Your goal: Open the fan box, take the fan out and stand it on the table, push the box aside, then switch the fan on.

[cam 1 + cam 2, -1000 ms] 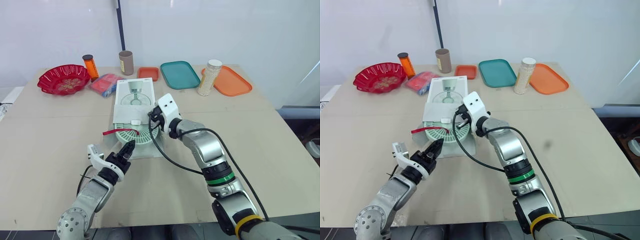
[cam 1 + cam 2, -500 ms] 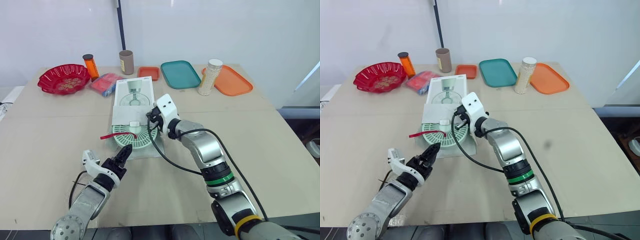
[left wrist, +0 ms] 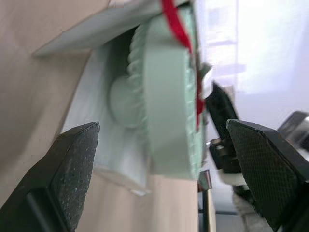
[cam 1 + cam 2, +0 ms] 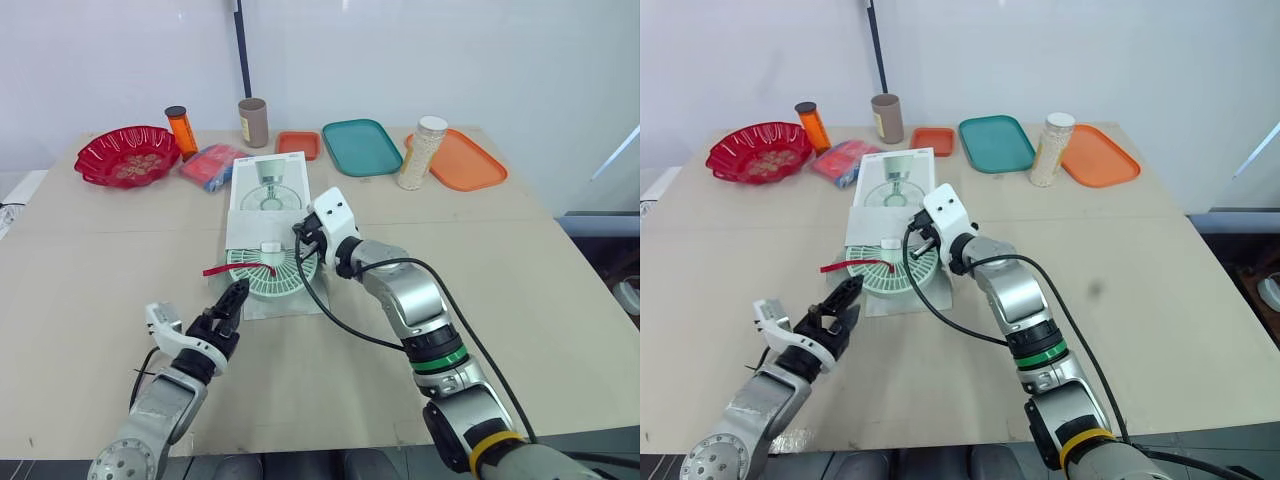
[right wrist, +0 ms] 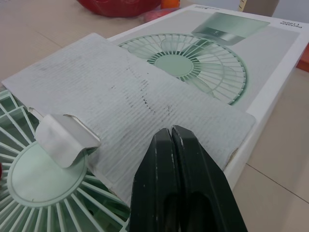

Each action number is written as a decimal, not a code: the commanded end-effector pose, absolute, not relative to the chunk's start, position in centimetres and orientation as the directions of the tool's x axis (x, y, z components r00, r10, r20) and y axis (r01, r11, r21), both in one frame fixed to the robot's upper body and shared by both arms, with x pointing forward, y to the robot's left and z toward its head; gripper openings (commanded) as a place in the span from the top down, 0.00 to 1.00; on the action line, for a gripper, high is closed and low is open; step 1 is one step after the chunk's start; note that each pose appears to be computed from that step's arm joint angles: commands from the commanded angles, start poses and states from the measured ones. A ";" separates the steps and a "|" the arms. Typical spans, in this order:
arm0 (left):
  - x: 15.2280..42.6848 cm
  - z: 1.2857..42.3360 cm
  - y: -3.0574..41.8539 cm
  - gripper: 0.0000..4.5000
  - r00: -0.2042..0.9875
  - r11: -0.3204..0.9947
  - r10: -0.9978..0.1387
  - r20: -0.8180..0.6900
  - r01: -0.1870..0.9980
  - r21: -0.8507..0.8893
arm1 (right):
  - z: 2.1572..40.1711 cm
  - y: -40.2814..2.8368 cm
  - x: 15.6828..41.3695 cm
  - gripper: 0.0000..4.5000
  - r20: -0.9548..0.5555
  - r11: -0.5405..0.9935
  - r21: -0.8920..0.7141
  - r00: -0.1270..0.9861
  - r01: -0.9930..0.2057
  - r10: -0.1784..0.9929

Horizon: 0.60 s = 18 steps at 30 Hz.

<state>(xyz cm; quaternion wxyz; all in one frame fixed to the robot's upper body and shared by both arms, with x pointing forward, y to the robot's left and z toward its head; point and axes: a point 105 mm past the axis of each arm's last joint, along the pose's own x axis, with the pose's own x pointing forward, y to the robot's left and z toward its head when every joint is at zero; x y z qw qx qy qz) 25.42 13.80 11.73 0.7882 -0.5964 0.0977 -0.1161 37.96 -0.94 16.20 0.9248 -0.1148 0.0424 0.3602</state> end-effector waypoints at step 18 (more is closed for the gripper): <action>28.9 12.1 13.1 0.16 0.952 0.191 -0.305 0.026 0.088 -0.978 | 15.0 -0.8 37.7 1.00 -0.197 0.709 -0.180 0.732 -0.681 0.653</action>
